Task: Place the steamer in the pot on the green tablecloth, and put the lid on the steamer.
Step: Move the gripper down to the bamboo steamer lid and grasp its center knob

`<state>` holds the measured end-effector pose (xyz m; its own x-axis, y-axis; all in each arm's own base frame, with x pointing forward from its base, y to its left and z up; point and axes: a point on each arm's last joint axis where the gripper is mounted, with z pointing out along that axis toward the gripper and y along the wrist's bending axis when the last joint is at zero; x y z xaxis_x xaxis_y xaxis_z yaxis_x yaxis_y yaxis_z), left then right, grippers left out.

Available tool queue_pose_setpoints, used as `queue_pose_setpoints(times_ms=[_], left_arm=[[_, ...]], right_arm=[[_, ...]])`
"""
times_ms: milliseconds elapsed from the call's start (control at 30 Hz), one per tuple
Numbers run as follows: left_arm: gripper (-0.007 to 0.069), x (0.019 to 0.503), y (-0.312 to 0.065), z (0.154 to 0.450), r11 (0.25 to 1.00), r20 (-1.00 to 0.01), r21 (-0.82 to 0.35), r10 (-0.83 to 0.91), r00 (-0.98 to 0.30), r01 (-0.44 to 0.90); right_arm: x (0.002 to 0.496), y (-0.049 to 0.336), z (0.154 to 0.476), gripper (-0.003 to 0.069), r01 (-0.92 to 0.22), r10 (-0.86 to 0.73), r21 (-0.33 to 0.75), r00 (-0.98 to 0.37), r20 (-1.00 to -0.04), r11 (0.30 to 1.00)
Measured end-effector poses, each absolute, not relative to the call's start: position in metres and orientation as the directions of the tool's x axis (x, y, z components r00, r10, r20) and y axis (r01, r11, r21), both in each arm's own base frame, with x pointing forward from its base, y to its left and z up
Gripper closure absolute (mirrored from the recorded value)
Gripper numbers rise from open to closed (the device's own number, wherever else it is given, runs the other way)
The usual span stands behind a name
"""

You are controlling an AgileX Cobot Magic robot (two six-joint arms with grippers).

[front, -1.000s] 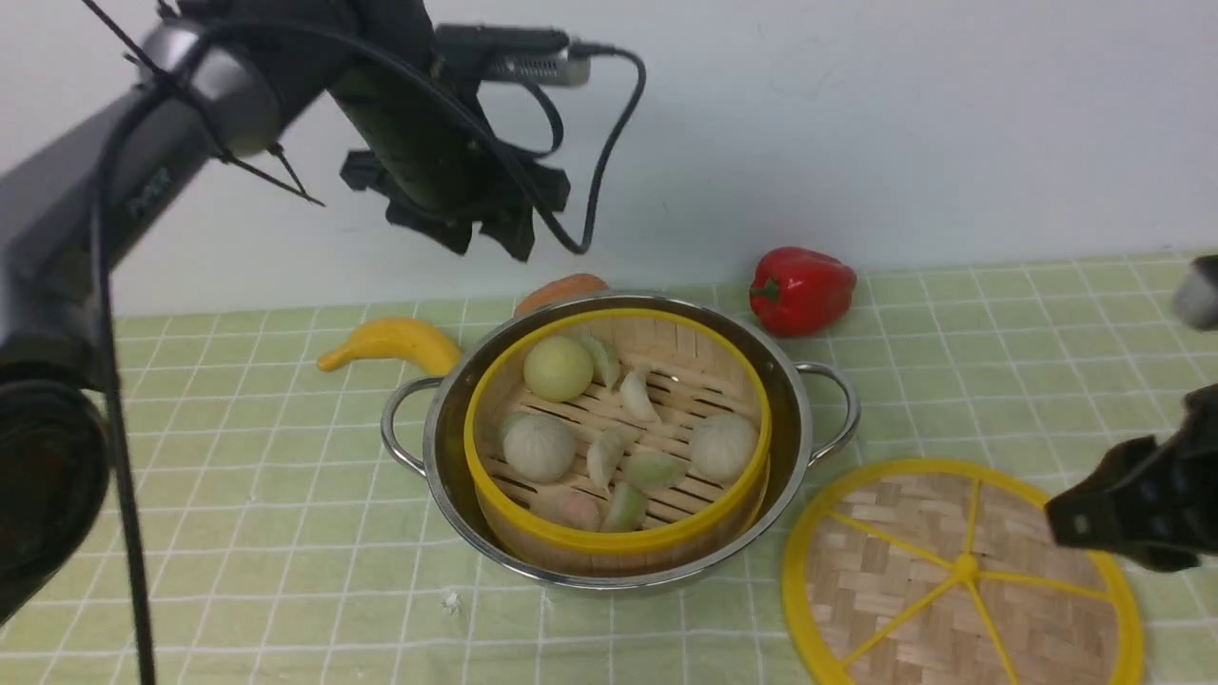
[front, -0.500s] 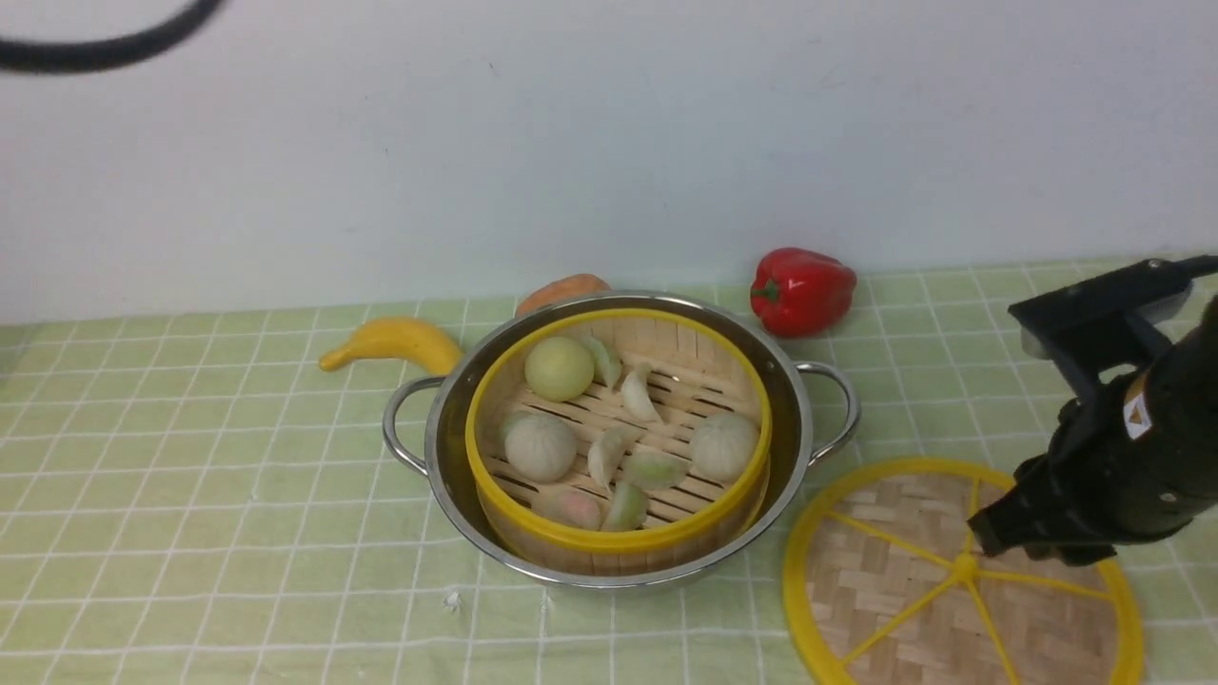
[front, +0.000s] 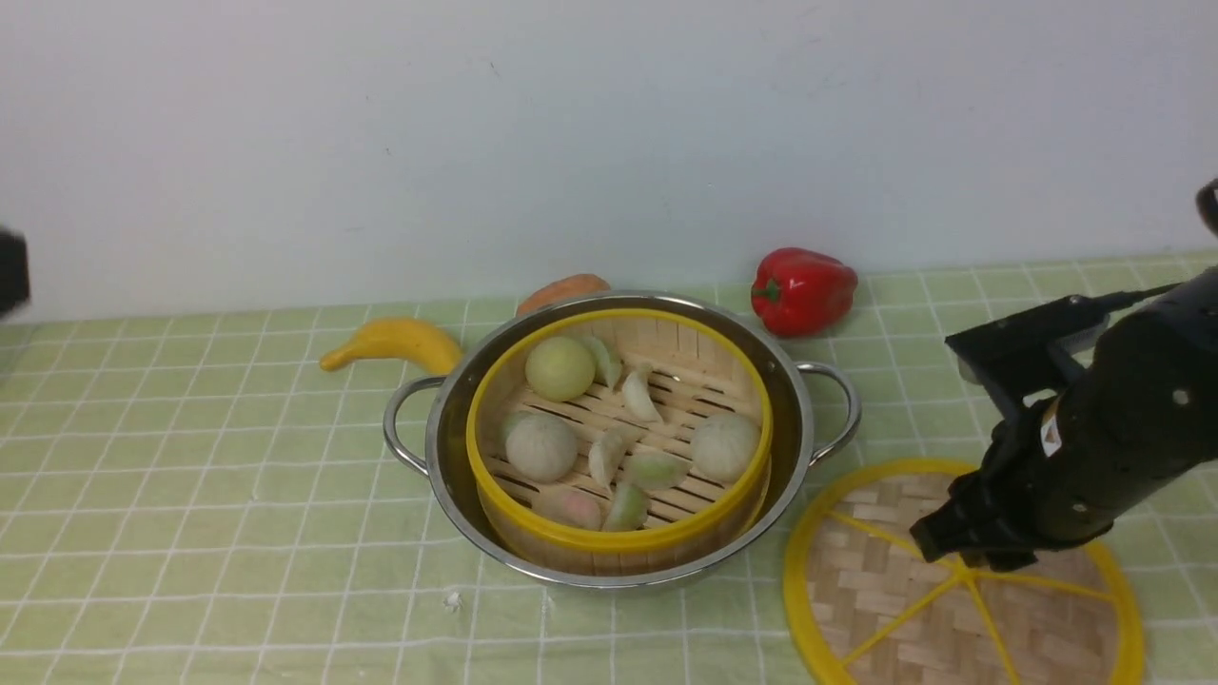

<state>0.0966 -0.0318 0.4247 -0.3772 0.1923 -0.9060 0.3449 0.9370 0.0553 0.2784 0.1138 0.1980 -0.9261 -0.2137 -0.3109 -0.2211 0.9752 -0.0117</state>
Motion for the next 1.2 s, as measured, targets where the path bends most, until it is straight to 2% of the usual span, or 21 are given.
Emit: queue_pose_setpoints(times_ms=[67, 200, 267, 367, 433, 600, 767, 833, 1000, 1033, 1167, 1200], left_arm=[[0.0648, 0.09, -0.034, 0.396, 0.93, -0.896, -0.004, 0.16, -0.414, 0.368], [0.0648, 0.084, -0.038, 0.381, 0.915, -0.886, -0.078, 0.119, -0.447, 0.397], [0.0648, 0.084, -0.04, 0.38, 0.91, -0.887, -0.093, 0.108, -0.448, 0.404], [0.0648, 0.084, -0.042, 0.383, 0.901, -0.899, -0.112, 0.087, -0.428, 0.419], [0.0648, 0.085, -0.043, 0.384, 0.898, -0.906, -0.116, 0.079, -0.415, 0.424], [0.0648, 0.085, -0.043, 0.384, 0.897, -0.907, -0.115, 0.08, -0.414, 0.426], [0.0648, 0.084, -0.043, 0.384, 0.897, -0.906, -0.116, 0.08, -0.415, 0.427], [0.0648, 0.084, -0.043, 0.384, 0.897, -0.905, -0.116, 0.082, -0.417, 0.427], [0.0648, 0.084, -0.043, 0.383, 0.894, -0.9, -0.102, 0.104, -0.423, 0.436], [0.0648, 0.083, -0.043, 0.382, 0.894, -0.897, -0.1, 0.109, -0.428, 0.437], [0.0648, 0.083, -0.043, 0.381, 0.894, -0.893, -0.097, 0.116, -0.435, 0.438], [0.0648, 0.083, -0.042, 0.381, 0.895, -0.892, -0.092, 0.121, -0.436, 0.437]], right_arm=[[0.281, 0.115, 0.192, 0.0389, -0.221, -0.212, -0.006, -0.929, -0.304, 0.975], [0.284, 0.117, 0.181, 0.0389, -0.22, -0.214, -0.009, -0.937, -0.275, 0.975], [0.285, 0.117, 0.177, 0.039, -0.221, -0.215, -0.011, -0.94, -0.265, 0.975], [0.286, 0.118, 0.172, 0.0442, -0.22, -0.214, -0.009, -0.942, -0.259, 0.976], [0.286, 0.118, 0.172, 0.0519, -0.22, -0.214, -0.008, -0.941, -0.262, 0.976], [0.282, 0.115, 0.176, 0.0515, -0.221, -0.221, -0.026, -0.949, -0.224, 0.975], [0.271, 0.107, 0.194, 0.0515, -0.215, -0.225, -0.074, -0.96, -0.166, 0.974], [0.268, 0.104, 0.214, 0.0515, -0.212, -0.225, -0.093, -0.959, -0.173, 0.973], [0.284, 0.114, 0.293, 0.0515, -0.221, -0.225, -0.052, -0.914, -0.338, 0.974], [0.29, 0.12, 0.308, 0.0515, -0.237, -0.232, -0.033, -0.896, -0.38, 0.971], [0.31, 0.151, 0.336, 0.0515, -0.307, -0.26, 0.037, -0.858, -0.443, 0.951], [0.324, 0.175, 0.345, 0.0515, -0.348, -0.283, 0.06, -0.84, -0.464, 0.935]])
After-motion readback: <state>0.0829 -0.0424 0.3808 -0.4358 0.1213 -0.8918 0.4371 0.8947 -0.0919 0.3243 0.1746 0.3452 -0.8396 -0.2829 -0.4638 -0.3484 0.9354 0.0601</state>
